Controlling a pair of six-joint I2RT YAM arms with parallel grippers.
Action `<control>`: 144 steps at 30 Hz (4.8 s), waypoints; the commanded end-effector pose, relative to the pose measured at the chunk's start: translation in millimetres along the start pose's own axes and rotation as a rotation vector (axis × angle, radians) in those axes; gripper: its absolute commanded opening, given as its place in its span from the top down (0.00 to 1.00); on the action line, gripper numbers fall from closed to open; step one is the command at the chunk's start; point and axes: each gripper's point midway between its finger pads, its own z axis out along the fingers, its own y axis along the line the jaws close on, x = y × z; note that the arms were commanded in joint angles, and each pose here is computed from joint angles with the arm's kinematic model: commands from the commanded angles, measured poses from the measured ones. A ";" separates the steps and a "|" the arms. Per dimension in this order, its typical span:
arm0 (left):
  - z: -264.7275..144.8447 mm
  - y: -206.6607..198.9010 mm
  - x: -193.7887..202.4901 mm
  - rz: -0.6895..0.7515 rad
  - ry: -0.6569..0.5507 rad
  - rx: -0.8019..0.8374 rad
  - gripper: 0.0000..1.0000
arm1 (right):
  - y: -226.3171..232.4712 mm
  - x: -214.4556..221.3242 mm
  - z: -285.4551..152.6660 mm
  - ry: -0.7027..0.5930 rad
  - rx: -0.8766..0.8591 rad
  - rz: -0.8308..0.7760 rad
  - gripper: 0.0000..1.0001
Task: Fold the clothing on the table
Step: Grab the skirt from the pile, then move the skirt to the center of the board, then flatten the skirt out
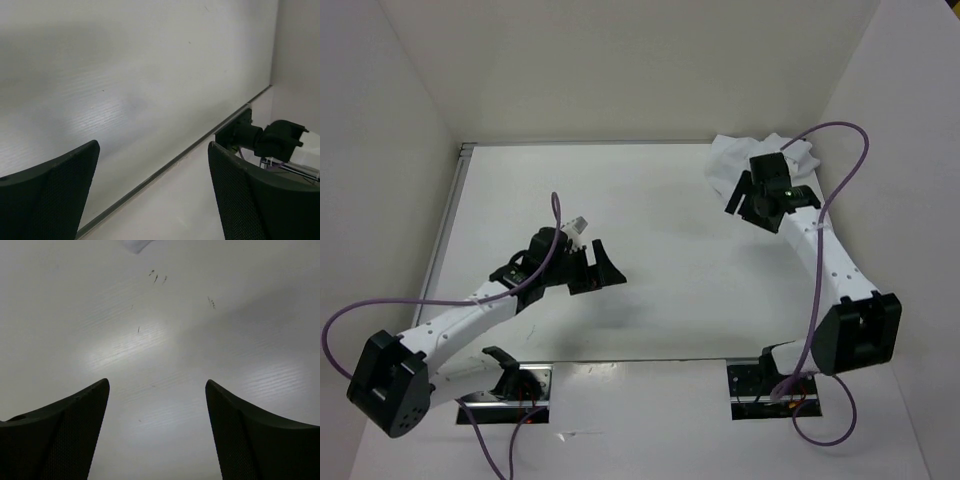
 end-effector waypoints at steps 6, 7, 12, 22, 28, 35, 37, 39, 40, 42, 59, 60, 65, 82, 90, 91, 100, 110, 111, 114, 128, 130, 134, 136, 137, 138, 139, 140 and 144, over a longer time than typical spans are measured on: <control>-4.2 -4.0 -38.8 0.112 -0.108 -0.119 0.13 | -60.9 -120.2 84.0 -0.124 0.143 0.333 0.21; -10.7 -10.9 -41.8 0.121 -0.130 -0.097 0.11 | -68.4 -119.1 102.5 -0.100 0.169 0.354 0.21; -20.9 -12.4 -40.2 0.134 -0.151 -0.073 0.09 | -94.4 -149.6 139.4 -0.133 0.209 0.440 0.22; -27.0 -4.7 -37.3 0.123 -0.137 -0.096 0.09 | -75.6 -147.4 202.1 -0.129 0.087 0.452 0.23; -30.3 3.3 -35.7 0.136 -0.108 -0.130 0.08 | -68.8 -132.5 234.0 -0.099 0.036 0.470 0.31; -32.1 6.7 -36.0 0.140 -0.099 -0.132 0.09 | -19.6 -120.1 248.9 -0.037 -0.096 0.358 0.68; -32.0 2.7 -39.7 0.141 -0.108 -0.109 0.09 | 3.7 -133.8 225.8 -0.067 -0.148 0.323 1.00; -29.6 5.5 -39.9 0.134 -0.104 -0.105 0.09 | 22.1 -147.6 195.4 -0.112 -0.184 0.277 1.00; -29.2 3.4 -42.4 0.139 -0.114 -0.097 0.09 | 30.1 -156.7 175.7 -0.153 -0.190 0.257 1.00; -24.8 6.9 -40.8 0.129 -0.098 -0.092 0.09 | 71.6 -178.0 94.6 -0.267 -0.261 0.170 1.00; -38.8 12.6 -53.9 0.106 -0.196 -0.100 0.09 | 46.5 18.6 -104.5 -0.012 -0.386 0.114 0.38; -40.6 8.3 -57.8 0.120 -0.205 -0.093 0.09 | 51.1 15.9 -105.0 -0.012 -0.401 0.114 0.39; -36.4 3.1 -70.8 0.150 -0.194 -0.100 0.09 | 73.3 53.4 -63.1 0.153 -0.389 0.019 0.39; 0.5 66.0 22.7 -0.083 0.249 -0.376 0.25 | 122.3 225.0 -39.8 0.595 -0.364 -0.449 0.42; -20.6 27.5 51.7 -0.156 0.275 -0.350 0.44 | 117.2 212.5 -25.8 0.546 -0.265 -0.494 0.42; -21.3 30.0 56.2 -0.167 0.275 -0.362 0.47 | 116.4 211.3 -24.6 0.538 -0.258 -0.495 0.42; 11.1 29.8 73.4 -0.129 0.306 -0.445 0.47 | 112.9 210.6 -28.3 0.538 -0.258 -0.495 0.42; 33.5 57.7 79.7 -0.056 0.332 -0.597 1.00 | 99.9 203.8 -38.9 0.509 -0.243 -0.487 0.42; 34.5 52.9 73.6 -0.039 0.320 -0.590 1.00 | 99.8 200.1 -40.2 0.492 -0.243 -0.485 0.42; 31.5 -6.4 47.8 0.064 0.280 -0.438 1.00 | 96.2 191.2 -42.9 0.452 -0.223 -0.468 0.42; -27.2 -251.7 -38.5 0.579 0.208 0.345 1.00 | 18.9 19.6 -53.3 0.026 -0.124 0.017 0.42; -45.7 -254.7 -47.5 0.601 0.147 0.402 1.00 | 15.7 12.5 -57.0 -0.006 -0.124 0.022 0.42; -35.1 -193.0 -43.1 0.540 0.120 0.280 1.00 | 14.4 16.9 -52.0 0.020 -0.124 0.027 0.42; -28.2 -146.5 -22.1 0.478 0.166 0.204 1.00 | 17.4 22.6 -46.0 0.046 -0.132 0.023 0.42; -31.2 -137.3 -13.2 0.447 0.175 0.196 1.00 | 19.9 27.4 -41.5 0.074 -0.139 0.009 0.42; -22.3 -98.6 6.5 0.384 0.238 0.109 1.00 | 23.2 28.1 -38.8 0.081 -0.149 0.009 0.42; -20.7 -79.9 19.1 0.344 0.274 0.062 1.00 | 24.5 30.9 -36.5 0.096 -0.155 -0.008 0.42; -23.2 -58.7 34.7 0.271 0.321 -0.011 1.00 | 28.1 35.4 -34.7 0.122 -0.170 -0.011 0.42; -27.8 10.0 89.4 0.091 0.469 -0.204 1.00 | 31.6 58.8 -27.4 0.230 -0.173 -0.085 0.44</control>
